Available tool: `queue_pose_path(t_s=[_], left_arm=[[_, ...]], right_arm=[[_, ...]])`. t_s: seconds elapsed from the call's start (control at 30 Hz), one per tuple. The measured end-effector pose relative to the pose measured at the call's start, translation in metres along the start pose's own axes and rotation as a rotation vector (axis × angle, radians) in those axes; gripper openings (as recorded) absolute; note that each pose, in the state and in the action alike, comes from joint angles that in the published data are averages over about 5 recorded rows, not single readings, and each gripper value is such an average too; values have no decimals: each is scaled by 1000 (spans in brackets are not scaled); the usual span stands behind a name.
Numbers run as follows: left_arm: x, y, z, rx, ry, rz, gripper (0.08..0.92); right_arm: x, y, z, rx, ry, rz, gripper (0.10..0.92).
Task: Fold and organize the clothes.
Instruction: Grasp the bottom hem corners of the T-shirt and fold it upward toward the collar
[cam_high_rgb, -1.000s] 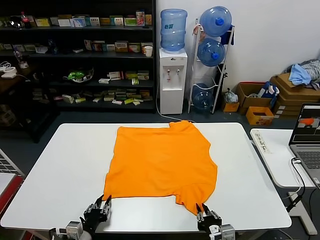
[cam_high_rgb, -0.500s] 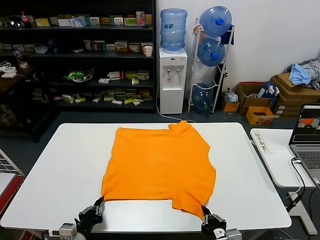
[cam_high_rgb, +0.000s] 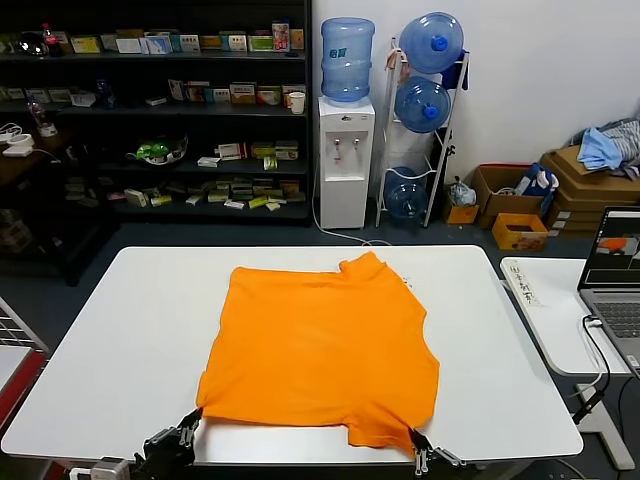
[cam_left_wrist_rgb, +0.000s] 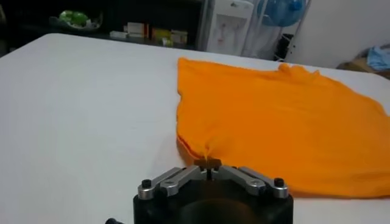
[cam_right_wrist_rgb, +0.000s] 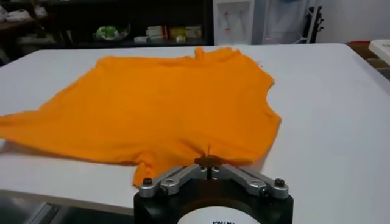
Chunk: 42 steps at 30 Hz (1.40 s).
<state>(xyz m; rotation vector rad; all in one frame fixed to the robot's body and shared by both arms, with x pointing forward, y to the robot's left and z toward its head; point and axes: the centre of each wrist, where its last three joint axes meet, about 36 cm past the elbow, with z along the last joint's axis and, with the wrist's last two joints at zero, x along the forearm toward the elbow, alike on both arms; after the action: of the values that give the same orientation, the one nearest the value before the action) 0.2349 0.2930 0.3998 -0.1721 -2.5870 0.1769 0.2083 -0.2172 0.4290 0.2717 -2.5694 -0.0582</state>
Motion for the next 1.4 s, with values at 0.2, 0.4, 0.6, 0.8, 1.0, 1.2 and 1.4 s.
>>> queue_pose_path(t_s=[0.2,0.4,0.6,0.8,1.0,1.2,1.4], left_arm=[[-19,6,-11,7,-49,18,96],[-51,18,-25,6,-109,32,96],[-84,24,-37,5,-159,31,96],[-112,25,-45,3,-177,28,138],[-129,26,-49,-12,-181,35,306],[-135,27,-54,-24,-192,37,479],[-135,32,-59,-48,-204,33,652]], right_arm=[[-33,-13,-16,8,-49,13,124],[-72,-26,-38,1,-90,19,124],[-108,-35,-57,0,-113,19,124],[-134,-41,-74,7,-116,12,132],[-150,-45,-86,18,-124,-5,276],[-156,-50,-93,31,-151,-23,449],[-159,-61,-95,62,-179,-14,623]])
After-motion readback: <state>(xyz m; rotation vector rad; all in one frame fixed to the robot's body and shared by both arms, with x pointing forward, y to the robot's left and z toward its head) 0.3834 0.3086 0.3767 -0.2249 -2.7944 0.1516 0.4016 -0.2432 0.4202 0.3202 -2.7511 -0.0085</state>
